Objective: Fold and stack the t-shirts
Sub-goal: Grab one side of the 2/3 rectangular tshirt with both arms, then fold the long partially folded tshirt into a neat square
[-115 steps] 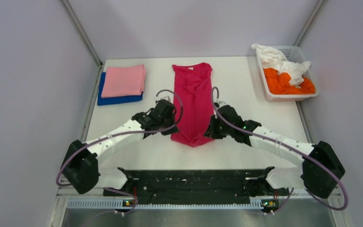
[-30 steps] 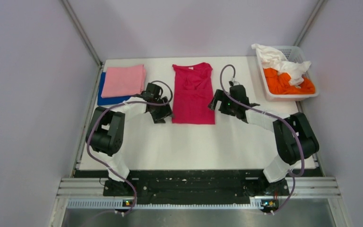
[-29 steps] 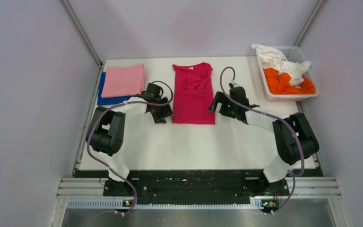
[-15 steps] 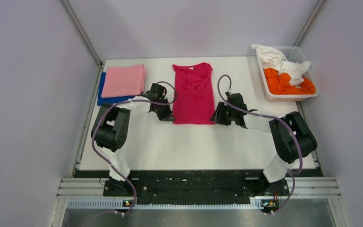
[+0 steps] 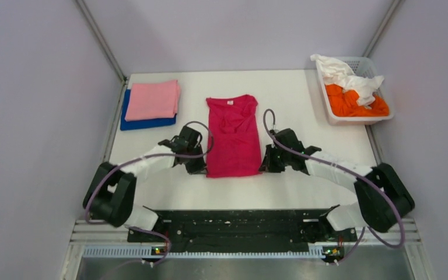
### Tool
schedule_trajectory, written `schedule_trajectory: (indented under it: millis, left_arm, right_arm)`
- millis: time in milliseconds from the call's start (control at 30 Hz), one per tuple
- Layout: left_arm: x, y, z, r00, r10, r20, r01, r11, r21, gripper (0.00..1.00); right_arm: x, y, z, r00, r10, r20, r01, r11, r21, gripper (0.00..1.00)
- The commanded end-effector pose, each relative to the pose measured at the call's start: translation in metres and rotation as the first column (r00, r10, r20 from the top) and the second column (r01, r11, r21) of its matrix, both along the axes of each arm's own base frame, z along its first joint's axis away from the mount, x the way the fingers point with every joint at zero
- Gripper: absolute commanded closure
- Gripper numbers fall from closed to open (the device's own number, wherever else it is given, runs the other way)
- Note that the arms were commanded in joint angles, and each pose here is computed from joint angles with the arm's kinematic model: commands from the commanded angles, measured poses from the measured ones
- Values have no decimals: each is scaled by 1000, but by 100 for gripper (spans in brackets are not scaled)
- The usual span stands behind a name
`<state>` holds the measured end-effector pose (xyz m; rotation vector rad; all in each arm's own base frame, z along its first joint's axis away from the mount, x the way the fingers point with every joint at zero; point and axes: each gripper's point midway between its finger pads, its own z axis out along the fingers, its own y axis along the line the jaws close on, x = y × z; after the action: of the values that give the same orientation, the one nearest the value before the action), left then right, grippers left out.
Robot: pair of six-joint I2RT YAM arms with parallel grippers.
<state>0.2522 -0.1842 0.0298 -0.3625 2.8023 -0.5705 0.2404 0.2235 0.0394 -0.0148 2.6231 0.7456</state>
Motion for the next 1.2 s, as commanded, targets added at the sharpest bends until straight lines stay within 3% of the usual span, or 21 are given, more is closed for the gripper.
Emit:
schedule_trajectory:
  millis: [0,100,233,367,533,800,1167]
  left_arm:
    - [-54,8,36,997,-52,49,49,998,50,100]
    - [-76,11,71,992,-50,117,48,999,22,100]
    - [-76,10,115,959,-28,280,54,995,-85,100]
    - [-49,2,151,910,21,414,37,991,-131,100]
    - [15,9,179,846,115,520,-88,993,-77,100]
    - [107,20,180,851,151,504,-167,986,-13,100]
    - [192,26,136,890,148,432,-200,977,79,100]
  right_arm:
    - [-63,6,33,987,142,-69,-138,989,62,100]
    - [-95,17,66,968,244,-65,-232,960,155,100]
    - [-96,25,117,964,257,63,-264,933,243,100]
    - [-66,16,146,973,175,151,-203,958,201,100]
    - [-6,5,161,971,62,232,-106,977,183,100]
    - [94,2,171,943,-56,328,-18,976,217,100]
    - [185,-20,124,945,-164,284,132,983,128,100]
